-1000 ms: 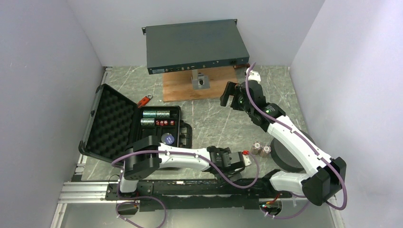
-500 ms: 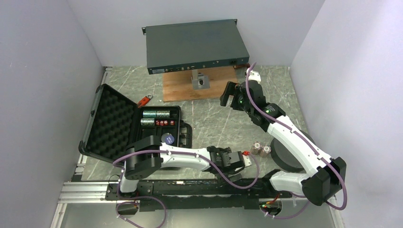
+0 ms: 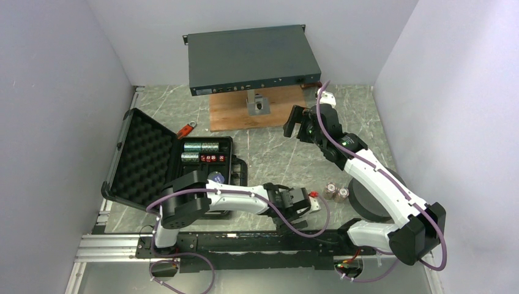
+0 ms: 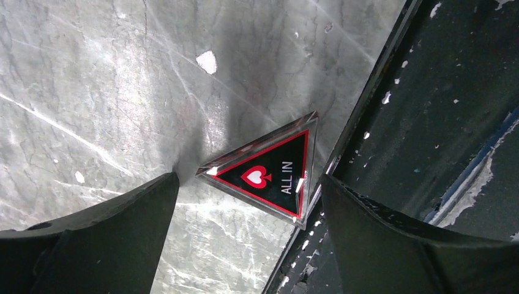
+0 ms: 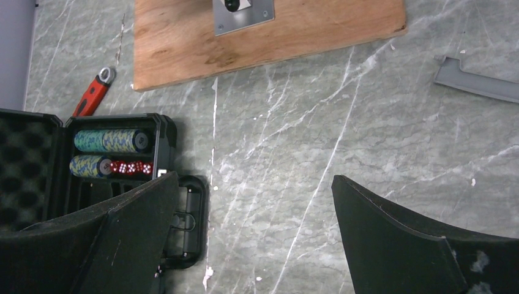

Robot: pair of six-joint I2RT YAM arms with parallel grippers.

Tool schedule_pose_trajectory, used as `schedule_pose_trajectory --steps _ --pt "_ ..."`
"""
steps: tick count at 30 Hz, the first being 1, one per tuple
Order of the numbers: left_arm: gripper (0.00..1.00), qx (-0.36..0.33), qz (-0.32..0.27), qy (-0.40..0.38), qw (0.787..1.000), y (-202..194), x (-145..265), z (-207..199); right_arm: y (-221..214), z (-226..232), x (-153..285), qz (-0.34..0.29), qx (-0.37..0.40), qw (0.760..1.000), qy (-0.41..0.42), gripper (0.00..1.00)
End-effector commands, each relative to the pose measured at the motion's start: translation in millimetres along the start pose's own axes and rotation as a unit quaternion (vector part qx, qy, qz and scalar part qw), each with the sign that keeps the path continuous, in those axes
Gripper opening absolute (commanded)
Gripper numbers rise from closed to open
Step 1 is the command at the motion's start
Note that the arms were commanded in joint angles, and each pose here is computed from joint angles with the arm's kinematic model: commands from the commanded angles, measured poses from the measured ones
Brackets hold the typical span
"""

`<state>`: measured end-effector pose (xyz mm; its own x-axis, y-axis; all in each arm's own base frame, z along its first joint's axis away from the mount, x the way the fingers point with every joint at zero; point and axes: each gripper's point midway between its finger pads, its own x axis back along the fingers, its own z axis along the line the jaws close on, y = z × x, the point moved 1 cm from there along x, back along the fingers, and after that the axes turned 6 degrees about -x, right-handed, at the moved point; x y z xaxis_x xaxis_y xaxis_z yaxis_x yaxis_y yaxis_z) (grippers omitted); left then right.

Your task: Pack up texas hold em set

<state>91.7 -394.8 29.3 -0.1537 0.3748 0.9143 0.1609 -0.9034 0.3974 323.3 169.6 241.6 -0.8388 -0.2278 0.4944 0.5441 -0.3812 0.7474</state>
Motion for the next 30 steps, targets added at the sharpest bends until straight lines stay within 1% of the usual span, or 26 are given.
schedule_pose_trajectory --steps 1,8,17,24,30 --pt "0.92 -0.016 -0.018 -0.028 0.999 9 3 -1 4 3 3 -0.007 -0.006 1.0 0.008 1.0" --pt "0.91 -0.026 -0.028 -0.049 0.998 11 2 -6 4 2 2 -0.007 -0.005 1.0 0.008 1.0" --pt "0.88 -0.034 -0.03 -0.041 0.998 23 1 -3 2 3 0 -0.002 -0.005 1.0 0.009 1.0" --pt "0.85 -0.03 -0.033 -0.041 0.998 23 1 -3 3 1 0 -0.005 -0.003 1.0 0.005 1.0" --pt "0.8 -0.032 -0.026 -0.034 0.999 20 -2 -1 0 2 -2 0.001 -0.005 1.0 0.008 1.0"
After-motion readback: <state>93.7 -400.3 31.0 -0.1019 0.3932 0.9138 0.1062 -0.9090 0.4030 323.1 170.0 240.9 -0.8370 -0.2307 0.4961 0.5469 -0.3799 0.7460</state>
